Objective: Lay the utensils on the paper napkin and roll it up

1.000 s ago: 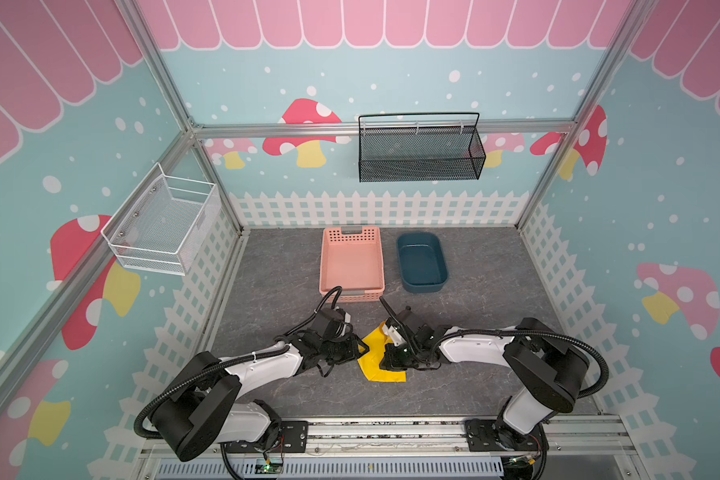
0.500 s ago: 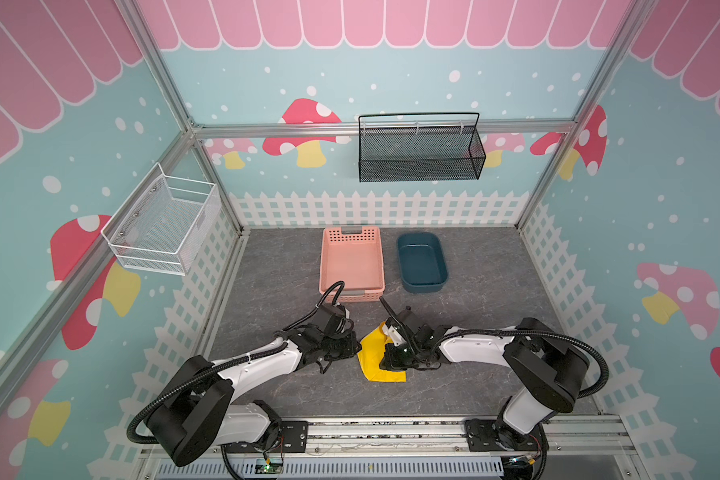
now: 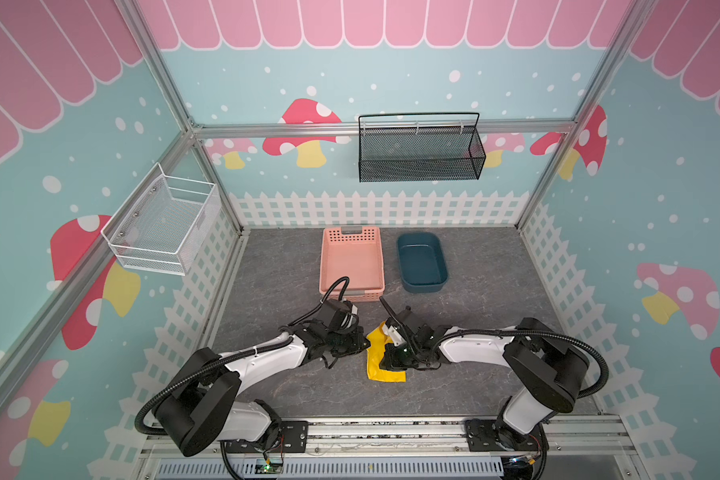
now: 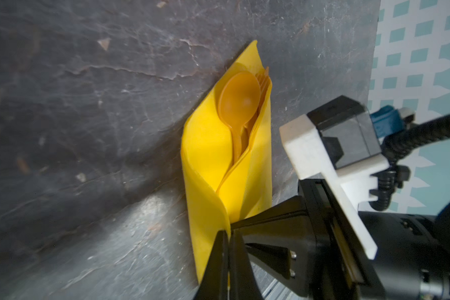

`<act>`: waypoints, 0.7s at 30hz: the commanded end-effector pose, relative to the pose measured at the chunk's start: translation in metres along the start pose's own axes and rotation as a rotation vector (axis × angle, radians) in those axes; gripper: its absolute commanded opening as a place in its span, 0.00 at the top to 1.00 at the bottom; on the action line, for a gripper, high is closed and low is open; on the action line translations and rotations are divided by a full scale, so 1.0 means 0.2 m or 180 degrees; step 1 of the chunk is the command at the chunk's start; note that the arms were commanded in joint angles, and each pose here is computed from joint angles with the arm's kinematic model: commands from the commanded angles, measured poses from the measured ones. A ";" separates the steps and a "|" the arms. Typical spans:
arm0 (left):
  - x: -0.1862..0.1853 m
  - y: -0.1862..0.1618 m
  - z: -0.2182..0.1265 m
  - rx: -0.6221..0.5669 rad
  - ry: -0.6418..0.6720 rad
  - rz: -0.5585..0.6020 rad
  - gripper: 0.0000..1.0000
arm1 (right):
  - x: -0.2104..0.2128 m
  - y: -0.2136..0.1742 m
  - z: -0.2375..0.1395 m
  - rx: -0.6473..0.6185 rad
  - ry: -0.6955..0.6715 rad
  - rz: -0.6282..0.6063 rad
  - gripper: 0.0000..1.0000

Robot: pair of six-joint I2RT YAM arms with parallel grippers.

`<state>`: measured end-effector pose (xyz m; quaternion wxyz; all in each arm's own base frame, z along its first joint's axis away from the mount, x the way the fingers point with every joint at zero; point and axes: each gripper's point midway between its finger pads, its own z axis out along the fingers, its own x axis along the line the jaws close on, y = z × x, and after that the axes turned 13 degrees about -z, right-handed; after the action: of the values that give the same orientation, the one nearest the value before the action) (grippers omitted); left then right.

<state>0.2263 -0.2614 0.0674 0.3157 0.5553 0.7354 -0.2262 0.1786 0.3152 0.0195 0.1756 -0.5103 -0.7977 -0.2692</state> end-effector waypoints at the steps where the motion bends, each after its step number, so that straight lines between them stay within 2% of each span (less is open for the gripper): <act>1: -0.15 0.00 0.03 0.0105 -0.0313 -0.0124 1.00 | -0.07 -0.06 0.01 0.0080 -0.0175 0.0058 1.00; 9: -0.23 -0.06 0.16 0.0277 -0.0484 -0.0252 1.00 | -0.03 -0.04 -0.01 -0.0046 -0.0043 0.0021 1.00; 21: -0.16 -0.07 0.22 0.0331 -0.0313 -0.0286 1.00 | 0.05 -0.02 -0.14 -0.0337 0.0177 0.0033 1.00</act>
<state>0.2215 -0.3110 0.0524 0.3037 0.5296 0.7321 -0.3021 0.1744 0.3079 0.0400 0.1689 -0.5081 -0.7839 -0.3142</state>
